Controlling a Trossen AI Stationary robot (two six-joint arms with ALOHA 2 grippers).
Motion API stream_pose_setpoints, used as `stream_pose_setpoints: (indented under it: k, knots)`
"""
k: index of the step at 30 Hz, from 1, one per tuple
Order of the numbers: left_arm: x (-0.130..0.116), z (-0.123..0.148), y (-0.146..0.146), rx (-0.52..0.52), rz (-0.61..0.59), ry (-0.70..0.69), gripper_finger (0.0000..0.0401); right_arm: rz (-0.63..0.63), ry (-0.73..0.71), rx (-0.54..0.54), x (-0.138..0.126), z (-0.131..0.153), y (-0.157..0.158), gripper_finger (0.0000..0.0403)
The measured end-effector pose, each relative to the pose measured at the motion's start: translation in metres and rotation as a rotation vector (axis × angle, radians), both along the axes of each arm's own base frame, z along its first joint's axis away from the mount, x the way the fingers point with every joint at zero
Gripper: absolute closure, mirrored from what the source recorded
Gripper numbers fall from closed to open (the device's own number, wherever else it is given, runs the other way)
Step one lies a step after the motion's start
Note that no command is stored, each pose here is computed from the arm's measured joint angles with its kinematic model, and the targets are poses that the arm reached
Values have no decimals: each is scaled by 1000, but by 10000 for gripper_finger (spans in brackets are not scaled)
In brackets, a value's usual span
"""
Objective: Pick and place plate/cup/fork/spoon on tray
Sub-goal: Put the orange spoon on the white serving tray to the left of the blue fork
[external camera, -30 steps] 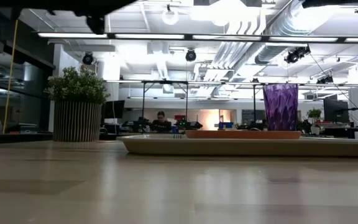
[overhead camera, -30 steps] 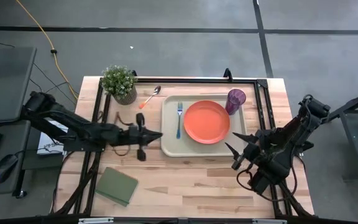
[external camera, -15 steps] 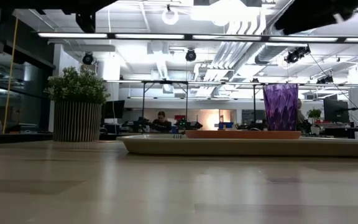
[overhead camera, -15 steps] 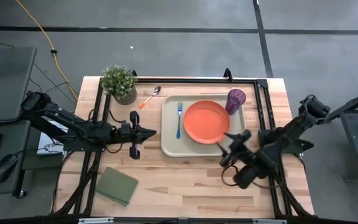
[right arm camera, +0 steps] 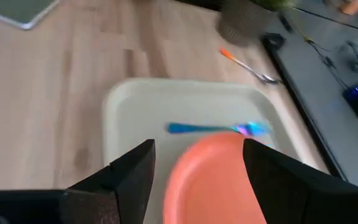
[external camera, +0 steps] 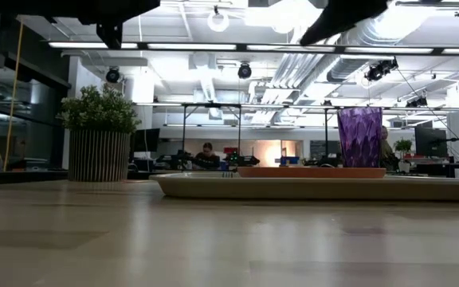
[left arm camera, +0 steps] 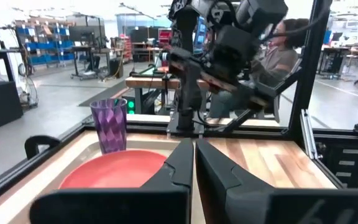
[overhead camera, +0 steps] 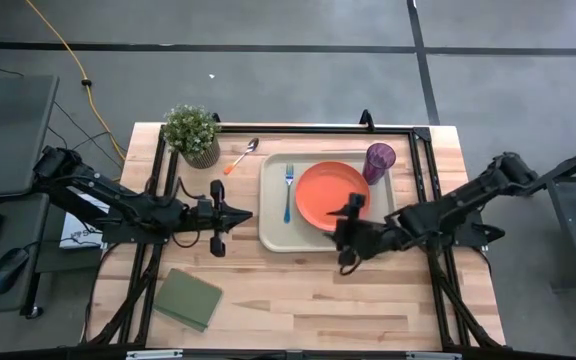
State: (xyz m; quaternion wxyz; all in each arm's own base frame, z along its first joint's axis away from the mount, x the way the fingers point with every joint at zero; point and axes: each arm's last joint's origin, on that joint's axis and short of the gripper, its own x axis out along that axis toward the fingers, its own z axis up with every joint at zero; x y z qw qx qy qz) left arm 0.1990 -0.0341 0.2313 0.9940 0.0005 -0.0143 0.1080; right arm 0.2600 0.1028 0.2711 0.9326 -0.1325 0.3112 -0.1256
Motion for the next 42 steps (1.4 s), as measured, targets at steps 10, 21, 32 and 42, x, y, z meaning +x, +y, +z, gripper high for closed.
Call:
stream_pose_setpoints:
  k: [10, 21, 32, 42]
  knots:
    - [0, 4, 2, -5, 43, -38, 401, -122, -283, 167, -100, -9, -29, 167]
    - [7, -4, 41, -92, 273, -30, 401, -6, -629, 204, -120, -50, -42, 167]
    - [23, -31, 52, -176, 196, 77, 382, -4, -648, 190, -120, -56, -44, 167]
    - [25, -17, 34, -104, 56, -30, 340, 28, -643, 198, -119, -56, -43, 167]
